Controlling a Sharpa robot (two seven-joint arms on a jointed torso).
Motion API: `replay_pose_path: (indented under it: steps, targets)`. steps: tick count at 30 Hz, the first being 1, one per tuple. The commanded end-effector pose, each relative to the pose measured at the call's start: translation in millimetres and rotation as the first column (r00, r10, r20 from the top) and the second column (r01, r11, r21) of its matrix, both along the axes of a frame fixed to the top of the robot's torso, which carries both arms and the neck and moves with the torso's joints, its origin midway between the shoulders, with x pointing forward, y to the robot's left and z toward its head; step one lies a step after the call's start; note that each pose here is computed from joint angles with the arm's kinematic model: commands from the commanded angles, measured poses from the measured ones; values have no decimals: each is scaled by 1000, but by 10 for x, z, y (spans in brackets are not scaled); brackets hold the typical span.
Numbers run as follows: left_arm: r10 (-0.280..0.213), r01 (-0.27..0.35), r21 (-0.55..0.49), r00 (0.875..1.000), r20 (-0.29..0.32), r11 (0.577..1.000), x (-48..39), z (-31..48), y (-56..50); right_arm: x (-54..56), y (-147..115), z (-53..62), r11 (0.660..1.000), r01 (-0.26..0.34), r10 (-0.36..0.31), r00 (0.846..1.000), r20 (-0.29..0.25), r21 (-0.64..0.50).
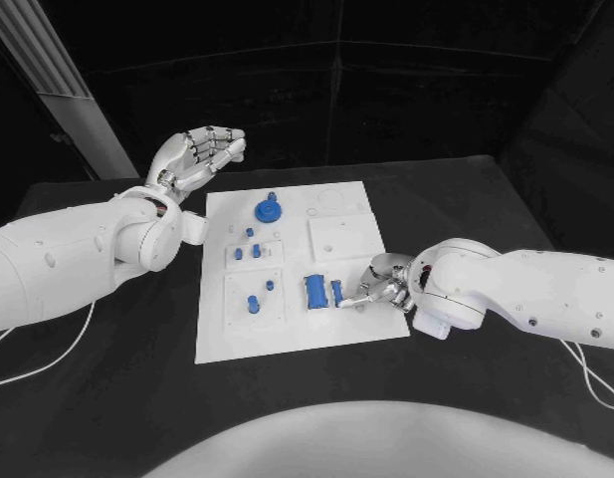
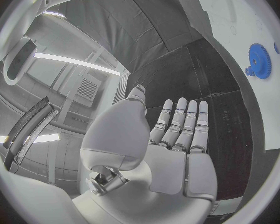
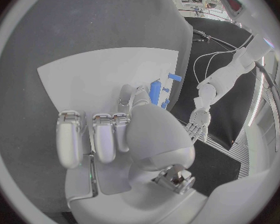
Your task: Assemble the parts on the task board
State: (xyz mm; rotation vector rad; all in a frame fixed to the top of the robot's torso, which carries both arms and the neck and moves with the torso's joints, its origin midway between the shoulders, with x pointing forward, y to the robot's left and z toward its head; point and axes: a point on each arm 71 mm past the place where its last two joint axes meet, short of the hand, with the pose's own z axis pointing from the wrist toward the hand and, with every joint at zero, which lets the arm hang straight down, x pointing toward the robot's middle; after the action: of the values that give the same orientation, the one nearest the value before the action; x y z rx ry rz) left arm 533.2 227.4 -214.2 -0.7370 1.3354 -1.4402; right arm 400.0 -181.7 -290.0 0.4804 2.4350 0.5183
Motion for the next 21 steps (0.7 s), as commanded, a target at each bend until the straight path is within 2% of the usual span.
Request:
replay_pose_path:
  steps: [1,6,9,12,15,17,18,21]
  targets:
    - [-32,38,-50,991,132,998,-32,105,-21,-4,4,-8,1000,-14,14,1000,-19,-11]
    - [-31,38,-49,991,132,998,-31,104,-20,-5,6,-8,1000,-17,16,1000,-20,-11]
    - [-31,38,-49,991,132,998,-32,105,-17,-5,11,14,1000,-9,9,1000,4,13]
    - [-31,38,-50,991,133,998,-34,105,-15,4,4,71,997,9,-14,998,67,82]
    - [-30,37,-50,991,134,998,-35,106,-11,21,-26,166,983,37,-67,984,165,180]
    - [-30,37,-50,990,135,998,-34,106,-11,34,-60,243,966,54,-116,965,235,254]
    - [-30,37,-50,990,135,998,-35,104,-12,44,-82,294,952,62,-149,950,276,301]
    - [-32,40,-52,990,138,998,-39,99,-29,105,-139,476,896,66,-256,885,389,439]
